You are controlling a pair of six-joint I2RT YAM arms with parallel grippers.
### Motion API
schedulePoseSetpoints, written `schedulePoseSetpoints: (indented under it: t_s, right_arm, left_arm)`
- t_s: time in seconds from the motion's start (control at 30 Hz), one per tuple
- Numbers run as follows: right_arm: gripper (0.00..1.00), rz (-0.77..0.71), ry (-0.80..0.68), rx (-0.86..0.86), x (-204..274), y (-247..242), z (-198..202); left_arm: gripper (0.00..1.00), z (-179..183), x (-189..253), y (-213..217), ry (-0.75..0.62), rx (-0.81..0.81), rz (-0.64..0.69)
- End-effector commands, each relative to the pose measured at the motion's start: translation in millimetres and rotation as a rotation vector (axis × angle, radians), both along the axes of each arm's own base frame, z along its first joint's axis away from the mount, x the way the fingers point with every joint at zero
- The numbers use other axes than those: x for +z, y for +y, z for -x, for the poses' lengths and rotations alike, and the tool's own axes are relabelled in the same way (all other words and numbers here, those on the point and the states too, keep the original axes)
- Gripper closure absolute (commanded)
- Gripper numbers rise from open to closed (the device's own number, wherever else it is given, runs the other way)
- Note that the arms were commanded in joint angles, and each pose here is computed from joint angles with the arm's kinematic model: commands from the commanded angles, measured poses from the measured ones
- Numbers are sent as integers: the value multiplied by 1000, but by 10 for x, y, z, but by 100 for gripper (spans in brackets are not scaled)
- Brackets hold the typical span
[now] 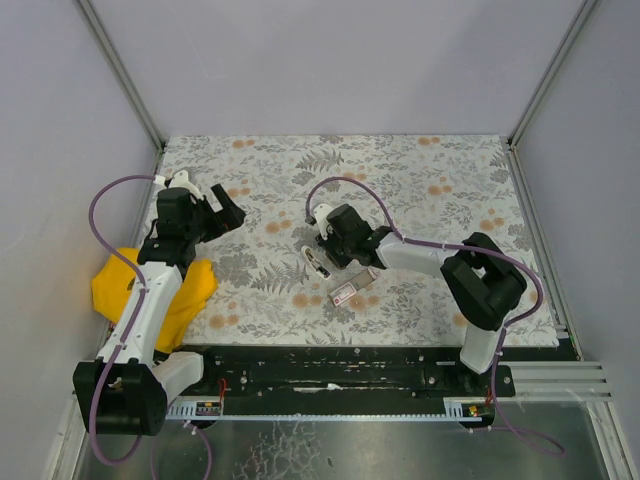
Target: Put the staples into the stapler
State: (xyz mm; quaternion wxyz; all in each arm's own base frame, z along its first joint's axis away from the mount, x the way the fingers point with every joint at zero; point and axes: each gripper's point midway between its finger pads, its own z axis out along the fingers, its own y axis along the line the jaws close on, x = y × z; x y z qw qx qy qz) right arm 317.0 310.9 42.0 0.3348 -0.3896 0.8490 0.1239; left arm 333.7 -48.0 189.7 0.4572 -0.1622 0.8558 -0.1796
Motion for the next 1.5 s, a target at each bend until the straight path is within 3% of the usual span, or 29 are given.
schedulePoseSetpoints:
  t_s: [0.0,1.47]
  right_arm:
    - [77,-5,-45,-2,33,-4,-113]
    - [79,-56,-34,18,112,44,-137]
  left_arm:
    - [0,-83,72,29,-48,-4,-7]
    - [0,-95,29,17,-33,-16,10]
